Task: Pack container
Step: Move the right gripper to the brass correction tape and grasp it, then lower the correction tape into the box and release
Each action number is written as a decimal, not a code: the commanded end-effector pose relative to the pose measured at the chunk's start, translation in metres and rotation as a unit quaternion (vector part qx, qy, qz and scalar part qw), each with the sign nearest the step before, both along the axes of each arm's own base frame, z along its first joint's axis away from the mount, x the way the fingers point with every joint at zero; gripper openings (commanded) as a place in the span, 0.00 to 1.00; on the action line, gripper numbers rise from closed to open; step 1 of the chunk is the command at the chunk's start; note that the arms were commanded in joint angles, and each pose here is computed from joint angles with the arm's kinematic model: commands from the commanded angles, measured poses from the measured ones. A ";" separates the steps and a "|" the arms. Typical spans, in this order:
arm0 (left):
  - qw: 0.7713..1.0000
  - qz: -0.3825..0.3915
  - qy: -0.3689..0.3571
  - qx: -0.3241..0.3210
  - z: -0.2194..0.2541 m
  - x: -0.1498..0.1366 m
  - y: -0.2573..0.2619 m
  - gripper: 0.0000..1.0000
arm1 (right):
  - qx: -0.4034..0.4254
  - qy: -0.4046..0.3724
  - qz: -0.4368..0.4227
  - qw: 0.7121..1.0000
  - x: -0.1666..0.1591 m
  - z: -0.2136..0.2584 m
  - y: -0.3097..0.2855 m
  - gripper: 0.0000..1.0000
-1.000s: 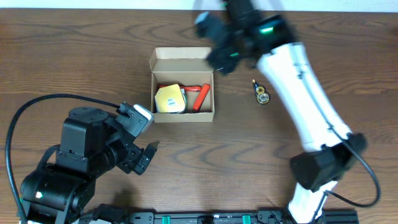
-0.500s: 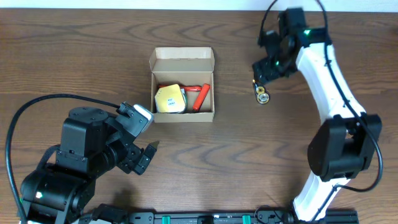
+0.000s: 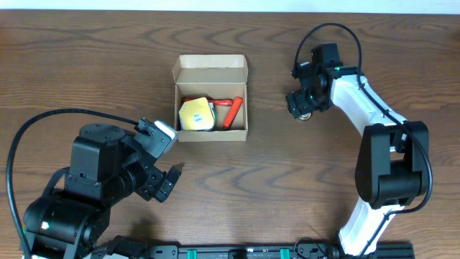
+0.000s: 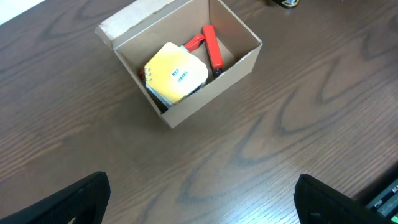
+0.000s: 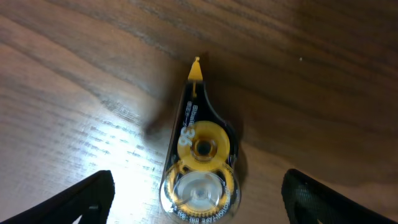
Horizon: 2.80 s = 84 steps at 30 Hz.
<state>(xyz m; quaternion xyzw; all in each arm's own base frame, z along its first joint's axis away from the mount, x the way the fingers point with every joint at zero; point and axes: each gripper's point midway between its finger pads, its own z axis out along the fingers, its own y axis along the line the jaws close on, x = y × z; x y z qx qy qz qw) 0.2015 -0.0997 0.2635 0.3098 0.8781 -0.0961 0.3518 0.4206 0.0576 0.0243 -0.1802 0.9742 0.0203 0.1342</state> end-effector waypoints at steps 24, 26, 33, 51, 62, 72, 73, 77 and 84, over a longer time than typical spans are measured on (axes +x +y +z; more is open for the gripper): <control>1.000 -0.001 -0.009 0.002 0.005 0.000 0.001 0.95 | 0.005 -0.004 0.004 1.000 0.005 -0.028 0.010 0.79; 1.000 -0.001 -0.009 0.002 0.005 0.000 0.001 0.95 | 0.007 0.004 -0.005 1.000 0.003 -0.034 0.010 0.77; 1.000 -0.001 -0.009 0.002 0.005 0.000 0.001 0.95 | 0.008 0.025 -0.016 1.000 -0.004 -0.043 0.010 0.61; 1.000 -0.001 -0.009 0.002 0.005 0.000 0.001 0.95 | 0.164 -0.015 -0.064 0.984 0.028 0.087 0.073 0.29; 1.000 -0.001 -0.009 0.002 0.005 0.000 0.001 0.95 | 0.167 -0.103 -0.035 0.980 0.006 0.174 0.173 0.29; 1.000 -0.001 -0.009 0.002 0.005 0.000 0.001 0.95 | 0.109 -0.069 -0.045 0.991 -0.019 0.114 0.229 0.24; 1.000 -0.001 -0.009 0.002 0.005 0.000 0.001 0.95 | 0.099 -0.067 -0.051 0.992 -0.020 0.108 0.229 0.24; 1.000 -0.001 -0.009 0.002 0.005 0.000 0.001 0.95 | 0.085 -0.059 -0.056 0.993 -0.021 0.095 0.230 0.25; 1.000 -0.001 -0.009 0.002 0.005 0.000 0.001 0.95 | 0.083 -0.052 -0.059 0.993 -0.026 0.095 0.229 0.69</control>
